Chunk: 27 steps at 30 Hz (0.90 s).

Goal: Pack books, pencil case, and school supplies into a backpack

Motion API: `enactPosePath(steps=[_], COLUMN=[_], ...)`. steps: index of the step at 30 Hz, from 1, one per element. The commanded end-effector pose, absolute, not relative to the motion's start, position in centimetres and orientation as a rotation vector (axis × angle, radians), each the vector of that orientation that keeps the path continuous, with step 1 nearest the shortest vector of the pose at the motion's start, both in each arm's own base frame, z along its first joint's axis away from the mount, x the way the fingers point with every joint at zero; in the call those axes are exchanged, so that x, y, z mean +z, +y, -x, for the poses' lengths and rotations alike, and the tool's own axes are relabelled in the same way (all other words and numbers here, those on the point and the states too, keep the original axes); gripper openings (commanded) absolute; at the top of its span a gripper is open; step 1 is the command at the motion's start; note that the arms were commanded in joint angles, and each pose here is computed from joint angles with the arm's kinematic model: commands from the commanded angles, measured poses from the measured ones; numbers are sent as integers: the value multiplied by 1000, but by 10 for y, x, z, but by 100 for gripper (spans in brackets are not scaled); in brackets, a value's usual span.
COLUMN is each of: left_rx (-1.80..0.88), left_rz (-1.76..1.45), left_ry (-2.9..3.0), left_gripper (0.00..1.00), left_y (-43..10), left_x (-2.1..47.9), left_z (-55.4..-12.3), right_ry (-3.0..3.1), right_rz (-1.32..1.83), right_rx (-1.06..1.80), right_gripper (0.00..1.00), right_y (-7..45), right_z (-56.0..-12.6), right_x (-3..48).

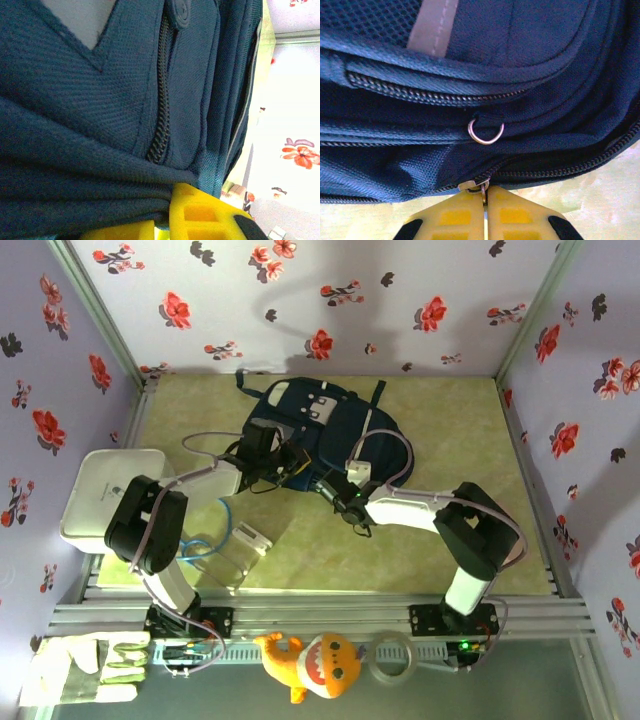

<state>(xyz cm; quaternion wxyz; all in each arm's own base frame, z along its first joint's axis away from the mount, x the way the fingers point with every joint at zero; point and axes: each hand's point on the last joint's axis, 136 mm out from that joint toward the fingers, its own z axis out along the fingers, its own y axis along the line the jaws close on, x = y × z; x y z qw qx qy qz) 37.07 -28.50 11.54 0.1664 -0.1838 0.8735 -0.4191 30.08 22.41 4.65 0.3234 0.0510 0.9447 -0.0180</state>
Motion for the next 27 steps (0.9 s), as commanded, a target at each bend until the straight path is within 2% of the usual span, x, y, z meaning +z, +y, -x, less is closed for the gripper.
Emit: enactPosePath(steps=[1, 8, 14, 17, 21, 23, 27], left_rx=[-1189, -1136, -1145, -1128, -1081, -1062, -1046], left_rz=[467, 485, 512, 541, 603, 659, 755], left_ry=[2418, 2447, 2476, 2480, 2478, 2467, 2430], left_gripper=[0, 0, 1, 14, 41, 48, 56], left_y=[-277, -258, -247, -232, -204, -186, -160], left_x=[139, 130, 118, 114, 108, 106, 107], left_z=[-382, -379, -381, -385, -385, -384, -379], right_ry=[2399, 2363, 2427, 2436, 2438, 2437, 2426], right_rz=[-230, -314, -231, -113, 78, 172, 267], right_rx=[-152, -198, -57, 83, 274, 382, 515], right_gripper=[7, 6, 2, 0, 0, 0, 0], right_y=[189, 144, 177, 217, 278, 313, 359], right_z=[-303, -297, -303, -308, -312, -312, -315], right_x=[60, 71, 69, 76, 87, 92, 99])
